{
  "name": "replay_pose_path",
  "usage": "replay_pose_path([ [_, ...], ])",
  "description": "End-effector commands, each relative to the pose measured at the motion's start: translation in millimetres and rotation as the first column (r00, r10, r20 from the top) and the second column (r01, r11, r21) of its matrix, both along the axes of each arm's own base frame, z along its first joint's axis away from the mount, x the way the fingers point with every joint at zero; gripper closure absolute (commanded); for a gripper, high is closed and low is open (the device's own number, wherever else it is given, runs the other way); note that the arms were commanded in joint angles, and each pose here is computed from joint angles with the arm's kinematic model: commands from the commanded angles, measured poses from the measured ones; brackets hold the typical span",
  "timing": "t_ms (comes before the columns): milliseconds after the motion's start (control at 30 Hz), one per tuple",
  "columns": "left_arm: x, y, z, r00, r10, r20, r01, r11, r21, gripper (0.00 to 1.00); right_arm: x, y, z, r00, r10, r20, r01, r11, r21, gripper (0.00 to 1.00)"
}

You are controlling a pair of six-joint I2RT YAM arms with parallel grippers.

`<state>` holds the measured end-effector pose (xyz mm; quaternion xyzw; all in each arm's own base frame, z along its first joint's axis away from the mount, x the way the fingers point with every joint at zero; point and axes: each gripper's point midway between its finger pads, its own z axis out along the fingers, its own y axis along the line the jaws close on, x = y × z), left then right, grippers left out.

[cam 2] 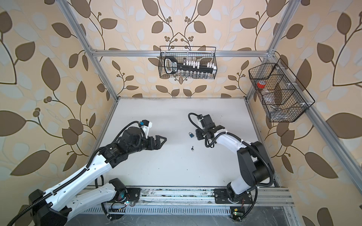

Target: Lock with the key

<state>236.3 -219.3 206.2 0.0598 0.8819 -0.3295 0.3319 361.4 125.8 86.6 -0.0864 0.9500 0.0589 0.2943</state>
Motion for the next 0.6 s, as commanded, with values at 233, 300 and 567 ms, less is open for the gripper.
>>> replay_pose_path([
  [233, -23.6, -101.8, 1.1, 0.957, -0.278, 0.082, 0.276, 0.961, 0.032, 0.01, -16.4, -104.3, -18.0, 0.893, -0.438, -0.104, 0.444, 0.895, 0.043, 0.58],
  [300, -26.5, -111.4, -0.4, 0.951, -0.297, 0.081, 0.296, 0.955, 0.032, 0.01, -15.3, -101.4, -26.2, 0.889, -0.437, -0.14, 0.446, 0.894, 0.044, 0.58],
  [567, -28.8, -107.9, 0.2, 0.955, -0.281, 0.093, 0.278, 0.96, 0.035, 0.01, -11.8, -97.0, -50.0, 0.878, -0.424, -0.221, 0.436, 0.9, 0.01, 0.53],
])
